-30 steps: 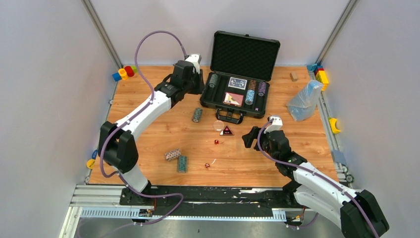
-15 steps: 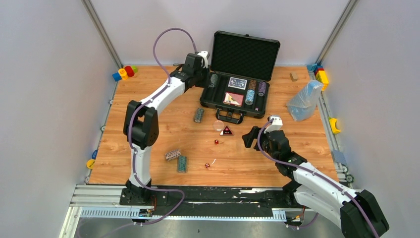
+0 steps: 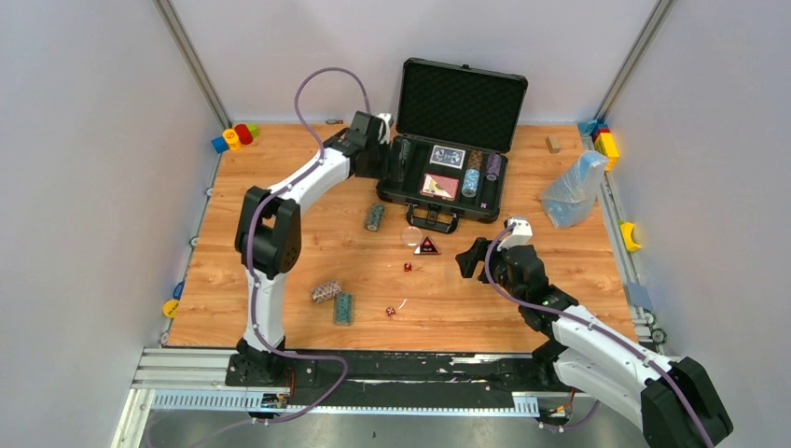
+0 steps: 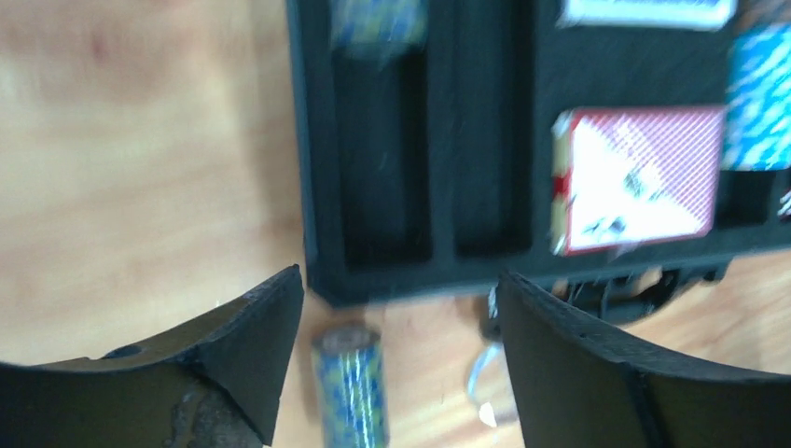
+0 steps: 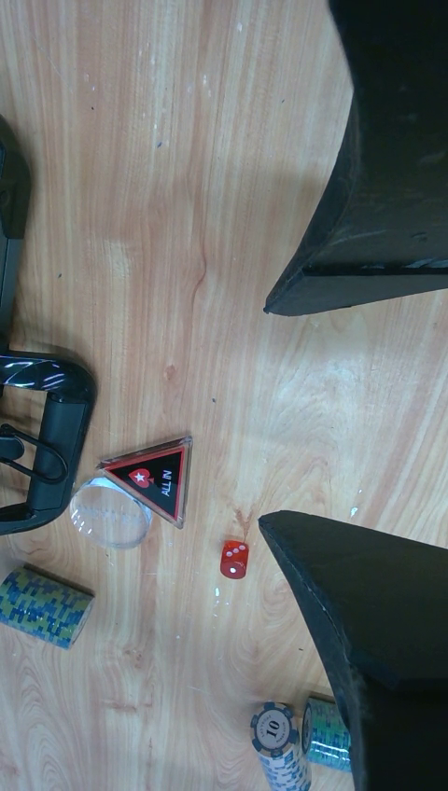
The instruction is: Pack up texas hold em set
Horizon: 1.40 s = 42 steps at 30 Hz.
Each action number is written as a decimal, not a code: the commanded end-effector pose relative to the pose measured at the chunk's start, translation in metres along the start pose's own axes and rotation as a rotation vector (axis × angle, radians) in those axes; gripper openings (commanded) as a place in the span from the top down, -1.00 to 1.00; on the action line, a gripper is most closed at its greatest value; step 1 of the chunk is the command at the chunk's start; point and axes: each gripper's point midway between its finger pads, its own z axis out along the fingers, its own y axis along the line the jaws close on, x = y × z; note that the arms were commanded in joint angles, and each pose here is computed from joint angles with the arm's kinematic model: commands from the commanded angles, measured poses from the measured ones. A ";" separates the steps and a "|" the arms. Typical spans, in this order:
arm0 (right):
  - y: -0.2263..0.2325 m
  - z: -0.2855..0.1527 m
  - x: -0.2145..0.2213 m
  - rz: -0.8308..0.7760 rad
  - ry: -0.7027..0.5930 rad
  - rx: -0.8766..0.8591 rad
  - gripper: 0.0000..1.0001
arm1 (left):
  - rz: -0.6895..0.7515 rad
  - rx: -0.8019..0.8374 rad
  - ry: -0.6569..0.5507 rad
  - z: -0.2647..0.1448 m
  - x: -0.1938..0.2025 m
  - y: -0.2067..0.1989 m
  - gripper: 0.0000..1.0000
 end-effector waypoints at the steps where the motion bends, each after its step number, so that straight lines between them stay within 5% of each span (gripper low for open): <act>1: 0.015 0.001 -0.027 0.010 -0.074 -0.039 -0.55 | -0.019 -0.022 -0.020 -0.047 0.021 -0.001 -0.72; 9: 0.016 0.001 -0.026 0.010 -0.071 -0.041 -0.55 | -0.040 -0.065 -0.010 -0.062 0.084 0.008 -0.75; 20: 0.015 0.000 -0.027 0.008 -0.076 -0.037 -0.55 | -0.019 -0.113 0.077 -0.028 0.111 0.023 -0.24; 23: 0.015 0.000 -0.028 0.007 -0.076 -0.038 -0.55 | -0.016 -0.171 0.095 -0.033 0.115 0.033 0.05; 30: 0.015 0.001 -0.027 0.009 -0.070 -0.039 -0.55 | 0.017 -0.162 0.071 -0.073 0.097 0.026 0.73; 42: 0.016 0.001 -0.026 0.009 -0.068 -0.039 -0.55 | 0.041 -0.094 -0.055 -0.120 0.041 0.001 0.85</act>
